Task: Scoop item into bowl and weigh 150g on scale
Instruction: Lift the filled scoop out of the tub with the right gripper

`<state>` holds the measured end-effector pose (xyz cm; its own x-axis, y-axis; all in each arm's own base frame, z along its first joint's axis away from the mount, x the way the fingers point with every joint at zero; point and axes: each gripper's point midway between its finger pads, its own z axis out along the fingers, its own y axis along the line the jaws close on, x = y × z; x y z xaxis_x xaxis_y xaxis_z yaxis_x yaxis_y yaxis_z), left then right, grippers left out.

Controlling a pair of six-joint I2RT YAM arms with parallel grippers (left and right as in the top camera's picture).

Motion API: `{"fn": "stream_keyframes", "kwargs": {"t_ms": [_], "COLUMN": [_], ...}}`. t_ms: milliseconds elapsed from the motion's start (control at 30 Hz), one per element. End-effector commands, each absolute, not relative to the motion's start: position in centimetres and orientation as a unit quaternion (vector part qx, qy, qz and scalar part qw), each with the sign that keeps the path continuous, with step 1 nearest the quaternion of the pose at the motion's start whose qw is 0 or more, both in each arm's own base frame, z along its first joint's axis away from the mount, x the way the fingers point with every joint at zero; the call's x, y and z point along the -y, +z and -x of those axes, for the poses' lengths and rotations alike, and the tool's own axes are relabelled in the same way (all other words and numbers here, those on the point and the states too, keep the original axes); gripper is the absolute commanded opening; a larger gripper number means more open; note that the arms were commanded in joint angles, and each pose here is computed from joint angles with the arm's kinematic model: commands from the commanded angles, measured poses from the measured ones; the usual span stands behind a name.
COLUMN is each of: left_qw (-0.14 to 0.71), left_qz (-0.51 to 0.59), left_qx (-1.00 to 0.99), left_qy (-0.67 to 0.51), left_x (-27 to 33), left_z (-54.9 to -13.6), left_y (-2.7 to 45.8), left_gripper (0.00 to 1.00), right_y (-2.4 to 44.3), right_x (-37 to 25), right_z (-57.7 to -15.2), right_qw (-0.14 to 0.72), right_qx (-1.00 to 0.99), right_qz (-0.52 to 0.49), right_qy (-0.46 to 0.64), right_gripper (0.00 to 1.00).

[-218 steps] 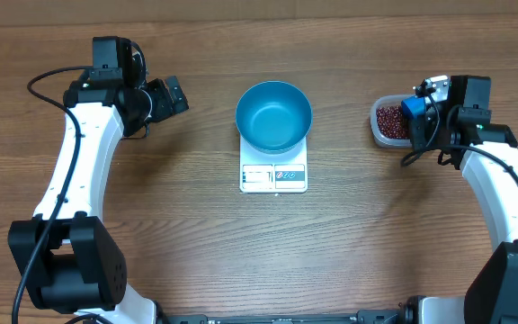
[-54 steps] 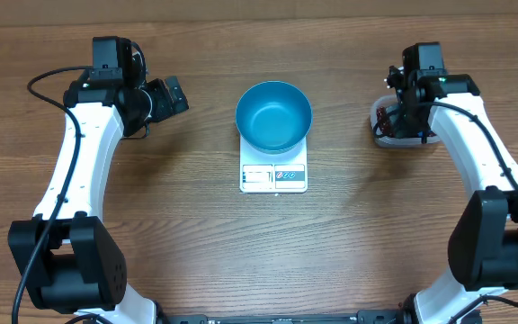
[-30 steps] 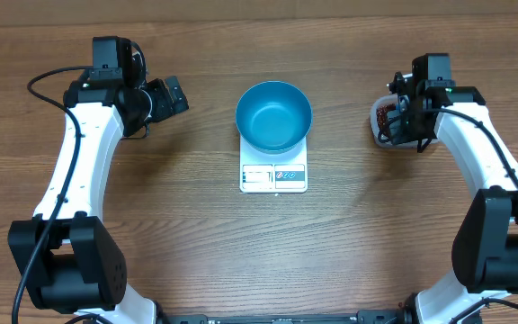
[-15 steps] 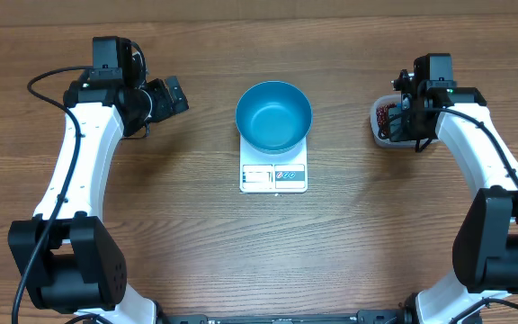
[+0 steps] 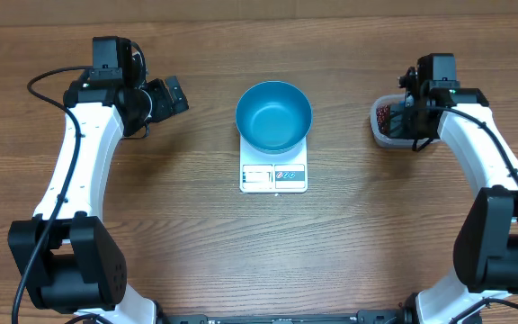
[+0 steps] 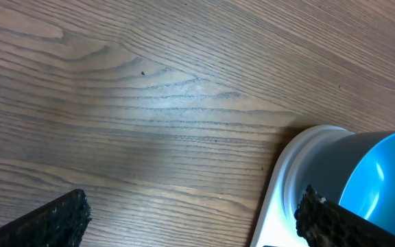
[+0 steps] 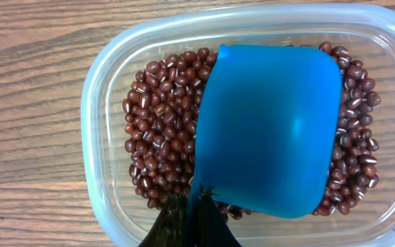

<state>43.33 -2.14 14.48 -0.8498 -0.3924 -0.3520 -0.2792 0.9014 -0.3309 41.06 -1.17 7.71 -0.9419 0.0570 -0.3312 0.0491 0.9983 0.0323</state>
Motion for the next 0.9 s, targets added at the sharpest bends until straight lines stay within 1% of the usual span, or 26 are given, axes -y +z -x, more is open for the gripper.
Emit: {"fn": "stream_keyframes", "kwargs": {"t_ms": [0,200,333,567,700,867], "left_qw": [0.231,0.232,0.236,0.242,0.244,0.246], "left_qz": [0.164,0.165,0.165,0.171,0.168,0.086], "left_qx": [-0.95,-0.949,-0.948,-0.948,-0.947,-0.95], "left_qy": [-0.133,-0.134,-0.136,-0.115,-0.121,-0.173], "left_x": [2.1,2.2,2.2,1.4,1.6,4.2], "left_z": [-43.6,-43.6,-43.8,-43.9,-44.0,-44.0], "left_y": [16.1,16.1,16.2,16.2,16.3,16.9], "left_gripper": [1.0,1.0,1.0,1.0,1.0,1.0], "right_y": [5.4,6.4,7.0,6.7,6.6,7.4], "right_x": [-0.7,-1.1,-0.8,-0.9,-1.1,-2.4], "right_z": [-40.5,-40.9,-40.9,-39.5,-39.2,-39.3], "right_qw": [0.143,0.153,0.158,0.14,0.133,0.133], "right_qx": [-0.985,-0.969,-0.959,-0.964,-0.965,-0.952], "right_qz": [-0.041,-0.06,-0.068,-0.027,-0.027,-0.041], "right_qy": [0.093,0.185,0.227,0.224,0.225,0.271], "right_gripper": [0.04,0.04,0.04,0.04,0.04,0.04]}}
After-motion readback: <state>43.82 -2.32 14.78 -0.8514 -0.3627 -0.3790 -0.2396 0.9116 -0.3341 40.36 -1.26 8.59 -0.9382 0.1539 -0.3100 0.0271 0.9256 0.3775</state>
